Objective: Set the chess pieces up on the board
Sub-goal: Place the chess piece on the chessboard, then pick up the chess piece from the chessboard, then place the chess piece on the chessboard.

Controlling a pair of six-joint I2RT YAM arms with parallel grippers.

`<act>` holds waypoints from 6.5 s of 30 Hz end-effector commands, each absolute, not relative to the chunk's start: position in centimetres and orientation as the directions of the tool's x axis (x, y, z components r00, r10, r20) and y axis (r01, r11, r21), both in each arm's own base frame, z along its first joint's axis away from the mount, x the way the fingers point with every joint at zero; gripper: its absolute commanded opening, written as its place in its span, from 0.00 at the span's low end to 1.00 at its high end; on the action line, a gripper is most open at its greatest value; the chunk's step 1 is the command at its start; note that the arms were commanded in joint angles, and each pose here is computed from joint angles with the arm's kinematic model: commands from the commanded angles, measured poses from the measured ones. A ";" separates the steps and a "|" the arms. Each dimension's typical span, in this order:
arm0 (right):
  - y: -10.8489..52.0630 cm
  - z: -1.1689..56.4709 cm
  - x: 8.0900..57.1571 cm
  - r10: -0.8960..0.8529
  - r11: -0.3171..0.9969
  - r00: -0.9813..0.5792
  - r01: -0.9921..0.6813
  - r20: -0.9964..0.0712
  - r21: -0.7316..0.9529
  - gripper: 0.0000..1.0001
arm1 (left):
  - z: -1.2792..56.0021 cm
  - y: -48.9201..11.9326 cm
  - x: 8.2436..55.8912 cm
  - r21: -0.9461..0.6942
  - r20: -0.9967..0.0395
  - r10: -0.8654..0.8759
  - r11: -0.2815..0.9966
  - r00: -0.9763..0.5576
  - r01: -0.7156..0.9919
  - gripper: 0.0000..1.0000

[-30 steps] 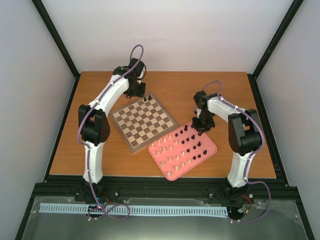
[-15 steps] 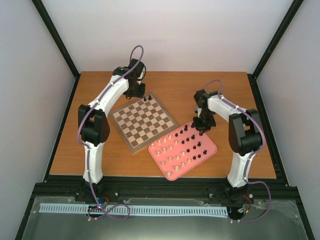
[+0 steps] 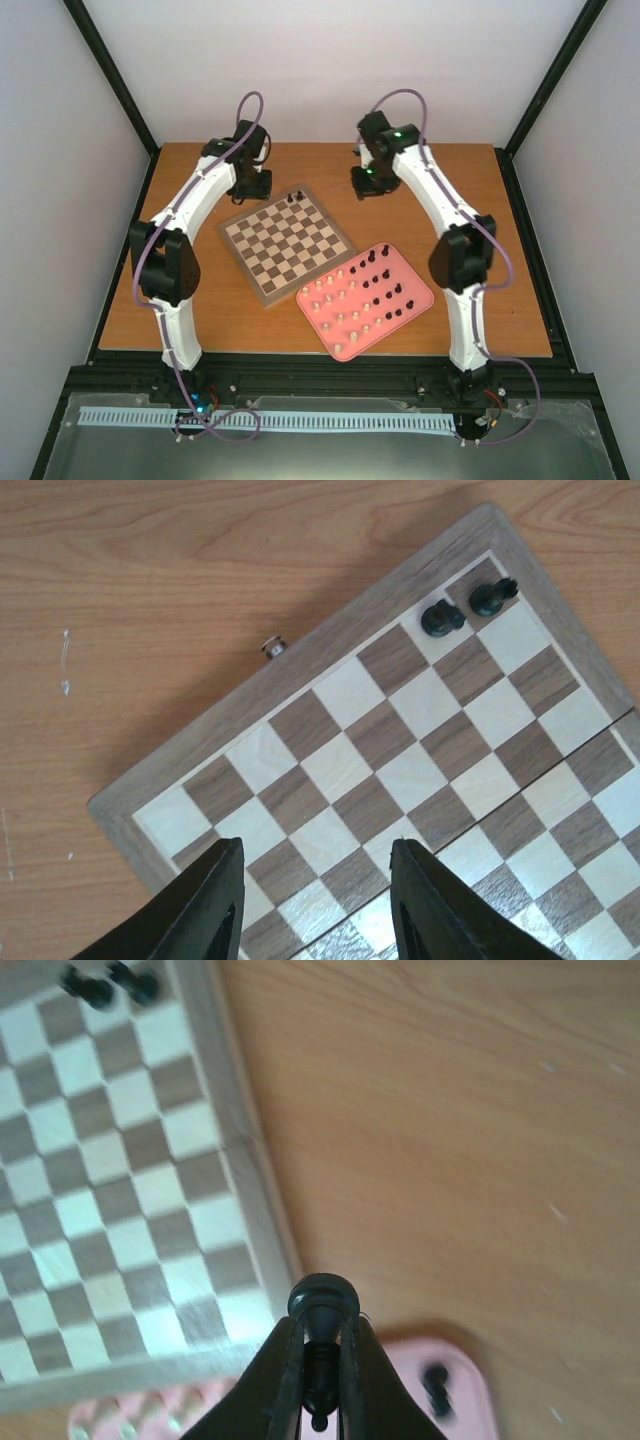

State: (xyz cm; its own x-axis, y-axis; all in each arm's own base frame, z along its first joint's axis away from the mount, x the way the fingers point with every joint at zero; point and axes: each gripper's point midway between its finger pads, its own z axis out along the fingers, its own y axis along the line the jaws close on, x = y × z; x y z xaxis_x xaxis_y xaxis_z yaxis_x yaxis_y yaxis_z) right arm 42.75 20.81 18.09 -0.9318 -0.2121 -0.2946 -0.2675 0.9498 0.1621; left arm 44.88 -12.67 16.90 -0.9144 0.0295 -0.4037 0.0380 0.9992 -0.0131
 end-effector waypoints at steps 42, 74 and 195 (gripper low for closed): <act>34.9 6.8 40.0 -0.406 0.873 -0.904 -0.426 -0.132 0.237 0.39 | 15.3 -12.3 41.9 -0.052 -0.379 0.026 0.997 -0.925 0.050 0.43; 16.0 14.4 41.8 -0.168 0.979 -0.953 -0.192 -0.254 0.071 0.52 | 11.8 -27.4 38.8 -0.158 -0.316 0.257 0.935 -0.913 0.317 0.59; 12.9 11.3 38.5 -0.157 0.983 -0.979 -0.168 -0.128 0.079 0.52 | 6.7 -16.2 52.5 -0.012 -0.342 0.051 0.998 -0.938 0.058 0.05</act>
State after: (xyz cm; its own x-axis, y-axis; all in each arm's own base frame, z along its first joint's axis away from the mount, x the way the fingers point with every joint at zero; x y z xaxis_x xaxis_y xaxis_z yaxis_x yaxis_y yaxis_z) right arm 38.14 13.08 11.08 -0.9802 -0.1549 -0.1237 -0.1656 0.9828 0.0821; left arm 52.04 -16.56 6.01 -0.9429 0.0482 -0.3296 0.0562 0.9983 -0.0147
